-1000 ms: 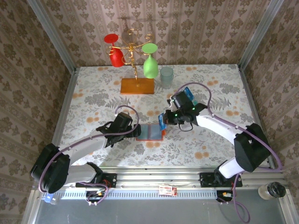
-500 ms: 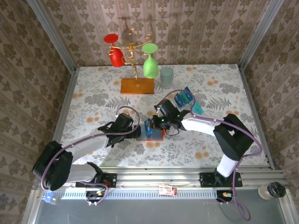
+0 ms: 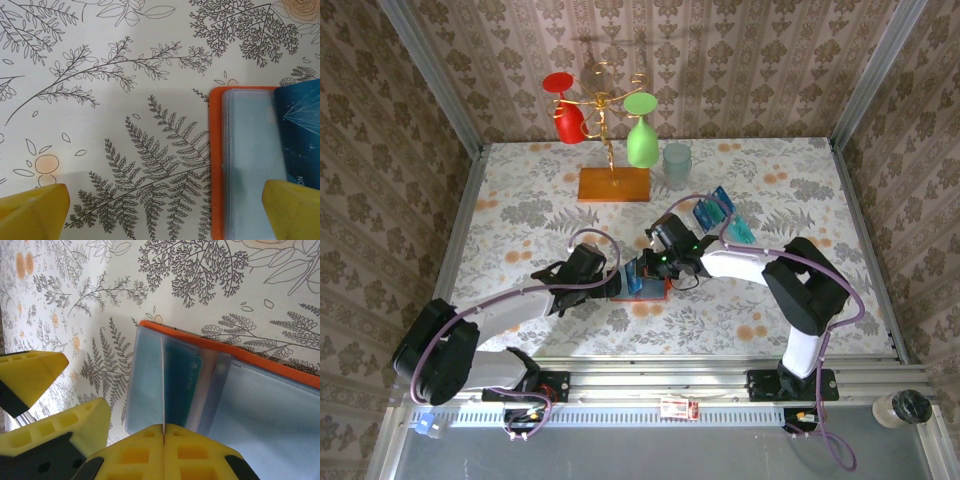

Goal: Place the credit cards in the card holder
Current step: Insert the credit card into the card slot.

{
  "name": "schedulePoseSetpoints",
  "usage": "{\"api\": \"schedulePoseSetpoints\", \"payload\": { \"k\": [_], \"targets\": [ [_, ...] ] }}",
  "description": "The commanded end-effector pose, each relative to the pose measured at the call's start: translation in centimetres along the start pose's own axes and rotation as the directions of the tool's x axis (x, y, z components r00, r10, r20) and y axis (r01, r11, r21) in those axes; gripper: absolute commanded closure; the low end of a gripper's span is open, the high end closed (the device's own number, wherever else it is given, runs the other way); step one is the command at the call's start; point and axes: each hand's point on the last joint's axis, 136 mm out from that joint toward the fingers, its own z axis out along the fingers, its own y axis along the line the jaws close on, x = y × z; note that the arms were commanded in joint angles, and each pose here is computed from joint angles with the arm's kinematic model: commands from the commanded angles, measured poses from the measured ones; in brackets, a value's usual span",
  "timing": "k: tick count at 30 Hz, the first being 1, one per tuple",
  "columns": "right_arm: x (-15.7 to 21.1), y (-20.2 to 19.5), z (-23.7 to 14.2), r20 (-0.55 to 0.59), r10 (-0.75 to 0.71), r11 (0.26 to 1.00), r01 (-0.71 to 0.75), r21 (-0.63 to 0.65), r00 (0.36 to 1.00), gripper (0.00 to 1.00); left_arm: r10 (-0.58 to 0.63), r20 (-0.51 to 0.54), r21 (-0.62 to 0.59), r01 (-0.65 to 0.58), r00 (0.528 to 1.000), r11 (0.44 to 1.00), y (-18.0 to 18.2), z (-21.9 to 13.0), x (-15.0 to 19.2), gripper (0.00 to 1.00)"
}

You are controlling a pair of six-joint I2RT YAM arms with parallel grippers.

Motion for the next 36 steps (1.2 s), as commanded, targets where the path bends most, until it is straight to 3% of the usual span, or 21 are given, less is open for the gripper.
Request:
{"api": "schedulePoseSetpoints", "payload": {
  "k": [1, 12, 36],
  "targets": [
    [-1.6, 1.8, -3.2, 0.076, -0.024, 0.999, 0.026, -0.031, 0.997, 1.0, 0.033, 0.002, -0.011, -0.033, 0.999, 0.999, 0.1, 0.4, 0.2, 0.0],
    [-2.1, -0.6, -7.7, 0.293, 0.035, 0.999, -0.034, -0.009, 0.955, 1.0, 0.068, -0.004, -0.005, -0.069, 0.998, 0.998, -0.4, 1.2, 0.1, 0.0],
    [-1.4, -0.8, -4.3, 0.345, 0.093, 0.98, -0.025, -0.198, 0.934, 1.0, 0.087, -0.017, -0.068, -0.088, 0.996, 0.994, 0.6, 1.9, 1.5, 0.0]
  ]
}}
